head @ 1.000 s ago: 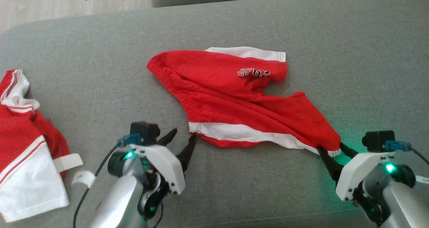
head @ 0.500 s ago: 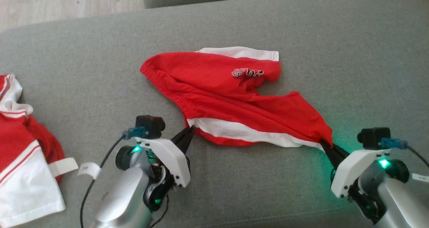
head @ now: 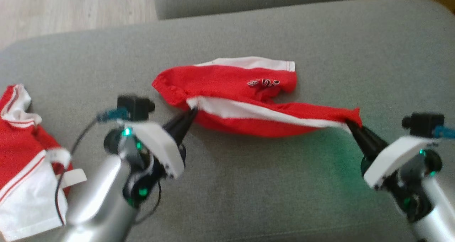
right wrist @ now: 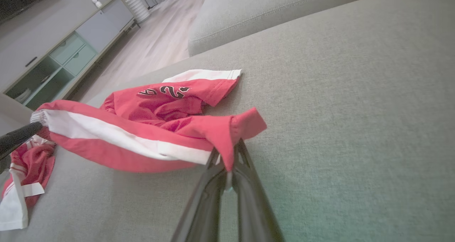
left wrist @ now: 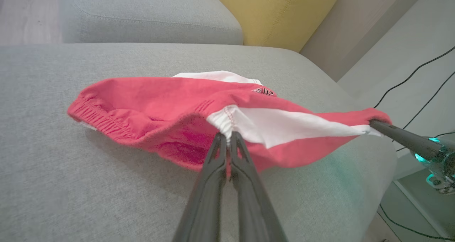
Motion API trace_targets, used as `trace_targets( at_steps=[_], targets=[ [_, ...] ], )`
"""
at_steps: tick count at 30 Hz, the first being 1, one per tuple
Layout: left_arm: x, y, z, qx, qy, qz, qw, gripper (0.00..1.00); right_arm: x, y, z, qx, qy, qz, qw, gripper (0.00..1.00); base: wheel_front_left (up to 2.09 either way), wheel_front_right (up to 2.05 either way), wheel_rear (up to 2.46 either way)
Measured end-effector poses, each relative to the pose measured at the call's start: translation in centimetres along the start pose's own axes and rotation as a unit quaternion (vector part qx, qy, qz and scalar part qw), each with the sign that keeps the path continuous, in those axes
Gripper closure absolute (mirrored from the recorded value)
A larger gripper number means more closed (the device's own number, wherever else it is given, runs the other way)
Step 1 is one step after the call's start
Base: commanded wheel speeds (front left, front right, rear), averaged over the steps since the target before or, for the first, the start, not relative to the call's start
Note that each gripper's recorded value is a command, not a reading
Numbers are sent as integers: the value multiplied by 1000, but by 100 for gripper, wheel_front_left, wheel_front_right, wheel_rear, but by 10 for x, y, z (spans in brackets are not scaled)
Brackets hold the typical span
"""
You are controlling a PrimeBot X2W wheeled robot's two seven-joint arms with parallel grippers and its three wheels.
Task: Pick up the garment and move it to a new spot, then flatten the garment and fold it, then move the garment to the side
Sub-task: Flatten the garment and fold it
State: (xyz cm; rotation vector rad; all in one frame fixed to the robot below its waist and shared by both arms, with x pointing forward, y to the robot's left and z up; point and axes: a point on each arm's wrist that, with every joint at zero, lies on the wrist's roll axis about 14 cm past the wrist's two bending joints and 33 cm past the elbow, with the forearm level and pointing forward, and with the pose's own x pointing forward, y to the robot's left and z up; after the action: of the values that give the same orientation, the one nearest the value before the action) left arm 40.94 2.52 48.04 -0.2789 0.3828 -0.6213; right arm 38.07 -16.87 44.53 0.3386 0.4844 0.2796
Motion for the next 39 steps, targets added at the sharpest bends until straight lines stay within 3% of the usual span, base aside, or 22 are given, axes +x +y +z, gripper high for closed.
trace_targets(
  at_steps=[4,10,17,23,29,32,35,39],
  targets=[
    [24,8,32,26,2,-12,1000,100,21,2,31,12,-3,23,1000,100,0,0,0],
    [84,30,111,92,-14,-12,996,100,79,9,135,32,-57,69,995,100,0,0,0],
    [136,64,160,95,-29,11,995,100,133,7,215,45,-105,85,990,100,0,0,0],
    [165,89,225,83,-95,34,991,100,161,7,293,53,-193,92,976,100,0,0,0],
    [171,95,275,79,-154,46,984,100,155,19,357,28,-285,95,953,100,0,0,0],
    [171,93,284,77,-163,48,982,100,153,30,367,10,-290,100,952,100,0,0,0],
    [173,95,267,70,-138,50,987,100,158,35,352,-16,-270,100,957,100,0,0,0],
    [169,99,172,45,-23,46,998,100,166,1,273,-8,-175,67,982,100,0,0,0]
  ],
)
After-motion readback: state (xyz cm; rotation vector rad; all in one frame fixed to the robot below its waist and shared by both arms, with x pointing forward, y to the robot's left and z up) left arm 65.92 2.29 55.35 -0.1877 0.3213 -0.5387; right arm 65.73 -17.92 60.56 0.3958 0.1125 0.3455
